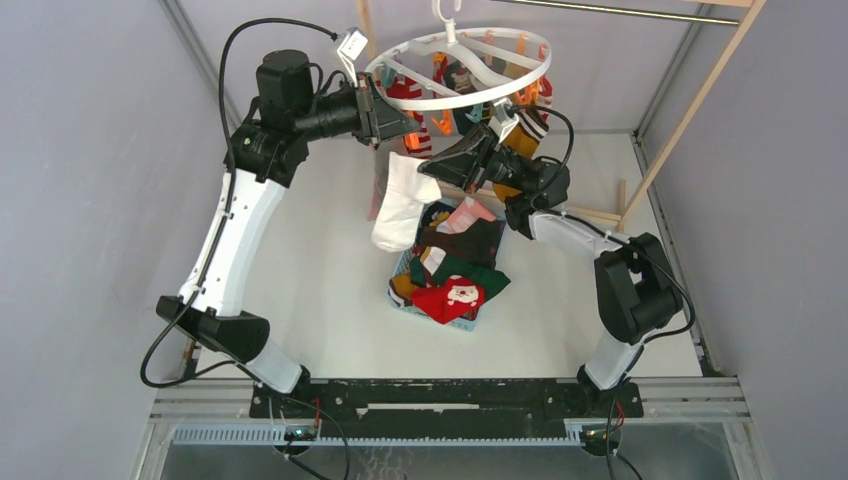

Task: Clip the socks to the hanger
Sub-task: Clamp the sock onto the hanger.

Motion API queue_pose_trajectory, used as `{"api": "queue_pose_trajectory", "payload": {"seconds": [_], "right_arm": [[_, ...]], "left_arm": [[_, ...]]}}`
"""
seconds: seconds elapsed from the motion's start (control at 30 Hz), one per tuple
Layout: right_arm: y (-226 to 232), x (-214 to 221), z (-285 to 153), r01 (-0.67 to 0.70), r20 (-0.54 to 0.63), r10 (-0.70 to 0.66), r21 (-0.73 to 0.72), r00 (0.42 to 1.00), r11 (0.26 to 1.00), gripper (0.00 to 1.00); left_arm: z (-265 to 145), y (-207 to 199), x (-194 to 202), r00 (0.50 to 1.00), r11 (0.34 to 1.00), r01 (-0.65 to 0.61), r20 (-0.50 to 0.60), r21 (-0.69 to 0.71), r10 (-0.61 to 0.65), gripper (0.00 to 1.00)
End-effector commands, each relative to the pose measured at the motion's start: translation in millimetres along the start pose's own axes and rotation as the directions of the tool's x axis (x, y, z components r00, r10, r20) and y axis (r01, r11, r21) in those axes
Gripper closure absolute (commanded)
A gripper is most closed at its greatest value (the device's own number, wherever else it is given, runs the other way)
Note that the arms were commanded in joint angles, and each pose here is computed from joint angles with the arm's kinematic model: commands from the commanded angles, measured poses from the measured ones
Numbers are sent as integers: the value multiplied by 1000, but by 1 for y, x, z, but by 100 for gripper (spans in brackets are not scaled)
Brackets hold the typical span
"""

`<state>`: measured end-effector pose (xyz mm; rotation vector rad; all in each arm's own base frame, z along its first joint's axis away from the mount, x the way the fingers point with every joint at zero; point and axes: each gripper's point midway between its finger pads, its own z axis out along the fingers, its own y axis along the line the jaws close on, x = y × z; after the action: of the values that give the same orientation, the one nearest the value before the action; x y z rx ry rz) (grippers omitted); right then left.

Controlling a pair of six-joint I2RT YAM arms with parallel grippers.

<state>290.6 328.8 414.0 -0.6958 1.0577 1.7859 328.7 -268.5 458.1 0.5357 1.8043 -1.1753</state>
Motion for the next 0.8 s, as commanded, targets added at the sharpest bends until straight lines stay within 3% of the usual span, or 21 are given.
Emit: {"api": "queue_pose_trajectory", "payload": {"seconds": [0.0, 0.77], "right_arm": [[15, -30, 5, 72, 107, -67, -47, 992, 996, 100], [-11, -30, -11, 33, 187, -45, 66, 981, 997, 100]], "left_arm": [[-19, -30, -4, 999, 996, -35, 15, 76, 34, 100], [-22, -38, -2, 999, 992, -34, 0, 122, 35, 100]]}}
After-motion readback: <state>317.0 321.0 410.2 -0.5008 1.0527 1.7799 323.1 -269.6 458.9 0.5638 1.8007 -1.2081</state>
